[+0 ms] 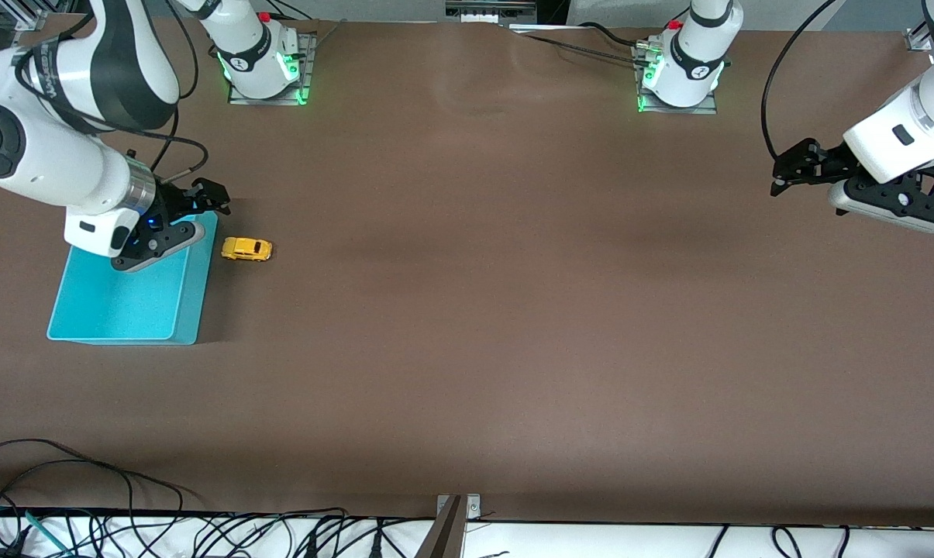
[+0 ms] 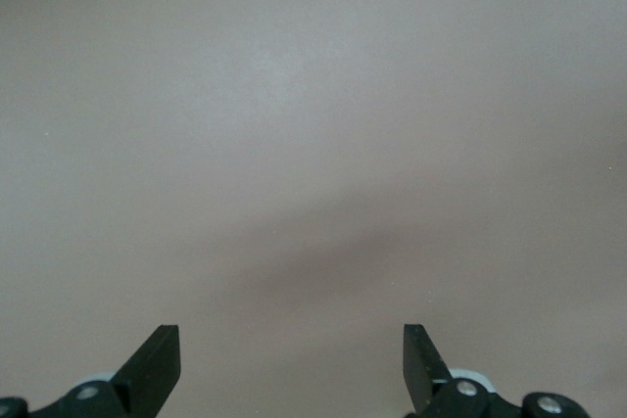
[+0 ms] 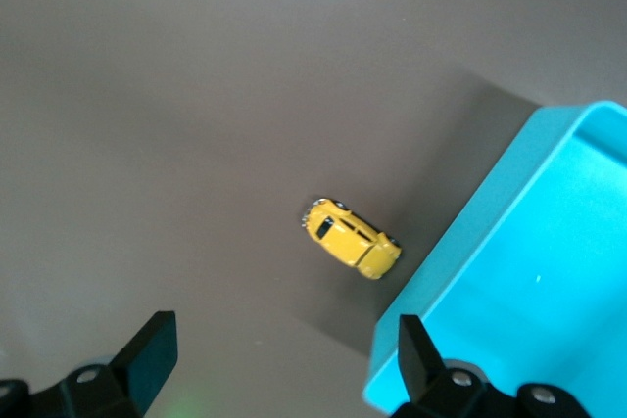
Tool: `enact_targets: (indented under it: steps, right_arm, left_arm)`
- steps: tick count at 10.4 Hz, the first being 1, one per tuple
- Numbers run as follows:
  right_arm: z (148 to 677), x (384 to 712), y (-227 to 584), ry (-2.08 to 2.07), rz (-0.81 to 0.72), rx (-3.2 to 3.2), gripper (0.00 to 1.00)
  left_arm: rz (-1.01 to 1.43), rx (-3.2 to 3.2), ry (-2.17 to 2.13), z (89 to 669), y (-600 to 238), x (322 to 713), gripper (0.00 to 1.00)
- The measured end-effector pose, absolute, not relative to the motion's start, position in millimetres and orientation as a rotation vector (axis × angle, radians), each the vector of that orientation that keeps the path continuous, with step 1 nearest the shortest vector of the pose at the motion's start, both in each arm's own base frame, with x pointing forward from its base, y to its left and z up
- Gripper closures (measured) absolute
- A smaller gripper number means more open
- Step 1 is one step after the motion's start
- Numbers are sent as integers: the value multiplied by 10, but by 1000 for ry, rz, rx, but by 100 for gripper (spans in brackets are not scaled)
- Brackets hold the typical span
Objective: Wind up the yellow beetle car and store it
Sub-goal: 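Lower the right gripper and grasp the yellow car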
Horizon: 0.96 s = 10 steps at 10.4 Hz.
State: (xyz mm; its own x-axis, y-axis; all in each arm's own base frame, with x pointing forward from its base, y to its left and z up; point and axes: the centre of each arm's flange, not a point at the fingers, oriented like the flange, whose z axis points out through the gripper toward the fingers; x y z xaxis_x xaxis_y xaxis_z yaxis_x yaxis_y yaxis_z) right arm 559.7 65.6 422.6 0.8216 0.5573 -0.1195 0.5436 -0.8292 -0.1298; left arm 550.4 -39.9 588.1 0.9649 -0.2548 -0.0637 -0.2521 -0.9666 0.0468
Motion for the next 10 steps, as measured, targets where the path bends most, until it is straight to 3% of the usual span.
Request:
enact_targets:
  steps: [4, 10]
  right_arm:
    - [3445, 5453, 572, -1440, 58, -2698, 0]
    - [2509, 4922, 459, -1732, -32, -2552, 0]
  left_arm:
    - [-181, 3083, -316, 5972, -485, 5448, 0]
    - [-202, 3082, -309, 5928, -468, 5479, 0]
